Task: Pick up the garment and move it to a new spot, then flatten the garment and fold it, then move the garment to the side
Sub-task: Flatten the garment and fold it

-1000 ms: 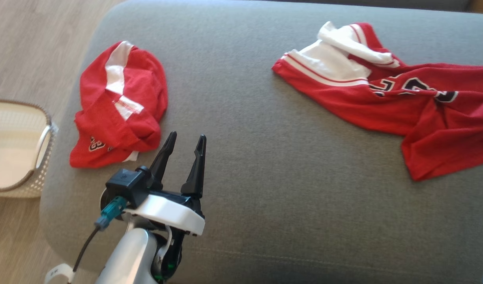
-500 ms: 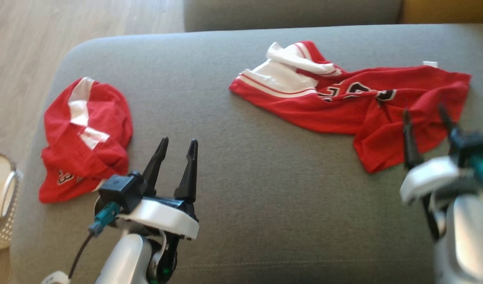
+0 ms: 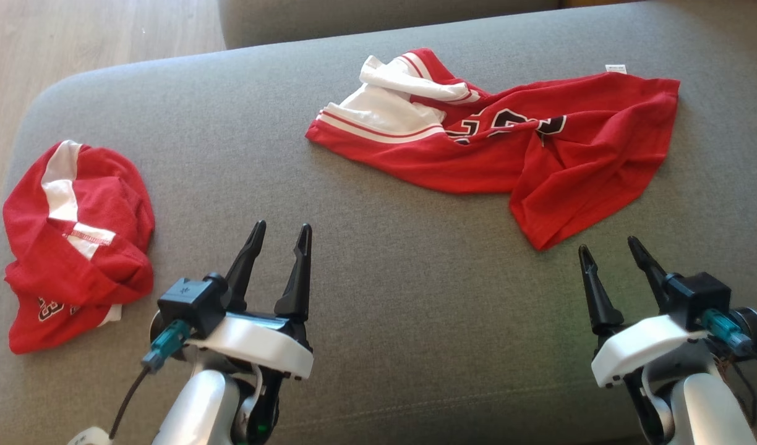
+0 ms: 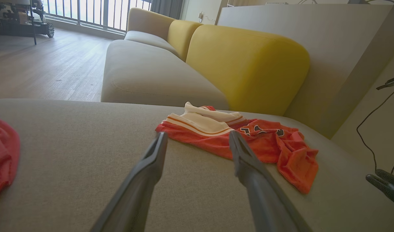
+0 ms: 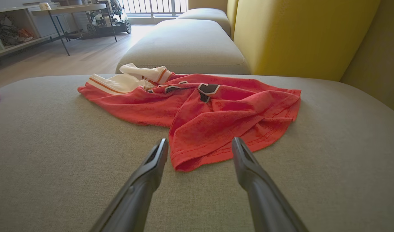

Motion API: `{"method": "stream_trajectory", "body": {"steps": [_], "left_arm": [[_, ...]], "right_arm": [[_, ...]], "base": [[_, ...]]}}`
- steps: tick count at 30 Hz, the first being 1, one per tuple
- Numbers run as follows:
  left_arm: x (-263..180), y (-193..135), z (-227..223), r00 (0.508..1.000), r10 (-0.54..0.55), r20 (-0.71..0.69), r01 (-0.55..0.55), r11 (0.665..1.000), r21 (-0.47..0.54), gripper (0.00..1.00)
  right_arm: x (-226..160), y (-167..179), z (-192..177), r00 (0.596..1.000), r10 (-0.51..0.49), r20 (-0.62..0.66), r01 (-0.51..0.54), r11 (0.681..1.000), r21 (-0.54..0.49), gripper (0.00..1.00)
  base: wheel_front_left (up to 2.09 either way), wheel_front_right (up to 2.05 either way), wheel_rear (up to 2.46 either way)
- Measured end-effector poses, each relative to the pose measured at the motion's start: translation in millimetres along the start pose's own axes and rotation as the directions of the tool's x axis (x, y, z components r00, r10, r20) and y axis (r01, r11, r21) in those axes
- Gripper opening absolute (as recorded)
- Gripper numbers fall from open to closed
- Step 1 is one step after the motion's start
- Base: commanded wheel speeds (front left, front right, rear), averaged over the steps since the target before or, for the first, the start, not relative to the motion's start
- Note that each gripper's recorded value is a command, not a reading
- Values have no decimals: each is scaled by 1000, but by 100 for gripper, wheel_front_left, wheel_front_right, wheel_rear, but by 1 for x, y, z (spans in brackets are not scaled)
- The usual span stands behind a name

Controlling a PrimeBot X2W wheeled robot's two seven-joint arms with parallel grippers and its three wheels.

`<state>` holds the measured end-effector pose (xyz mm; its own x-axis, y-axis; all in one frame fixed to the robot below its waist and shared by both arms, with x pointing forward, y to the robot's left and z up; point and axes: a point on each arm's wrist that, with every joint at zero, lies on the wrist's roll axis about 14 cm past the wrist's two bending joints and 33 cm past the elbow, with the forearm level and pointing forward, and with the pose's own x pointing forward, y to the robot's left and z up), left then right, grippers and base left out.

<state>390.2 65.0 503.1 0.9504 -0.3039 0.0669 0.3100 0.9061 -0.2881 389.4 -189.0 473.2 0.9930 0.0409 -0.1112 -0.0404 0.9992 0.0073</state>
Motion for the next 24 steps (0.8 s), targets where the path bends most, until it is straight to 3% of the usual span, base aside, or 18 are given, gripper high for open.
{"method": "stream_trajectory", "body": {"steps": [10, 24], "left_arm": [[-1, 12, 0, 1000, 29, 0, -29, 1000, 4, 100], [-10, 41, -3, 994, 111, -15, -110, 994, 14, 100]], "right_arm": [[7, 23, -44, 987, 67, -148, -66, 998, 12, 100], [43, 37, -78, 967, 98, -234, -94, 995, 26, 100]], "base": [[0, 0, 0], [0, 0, 0]]}}
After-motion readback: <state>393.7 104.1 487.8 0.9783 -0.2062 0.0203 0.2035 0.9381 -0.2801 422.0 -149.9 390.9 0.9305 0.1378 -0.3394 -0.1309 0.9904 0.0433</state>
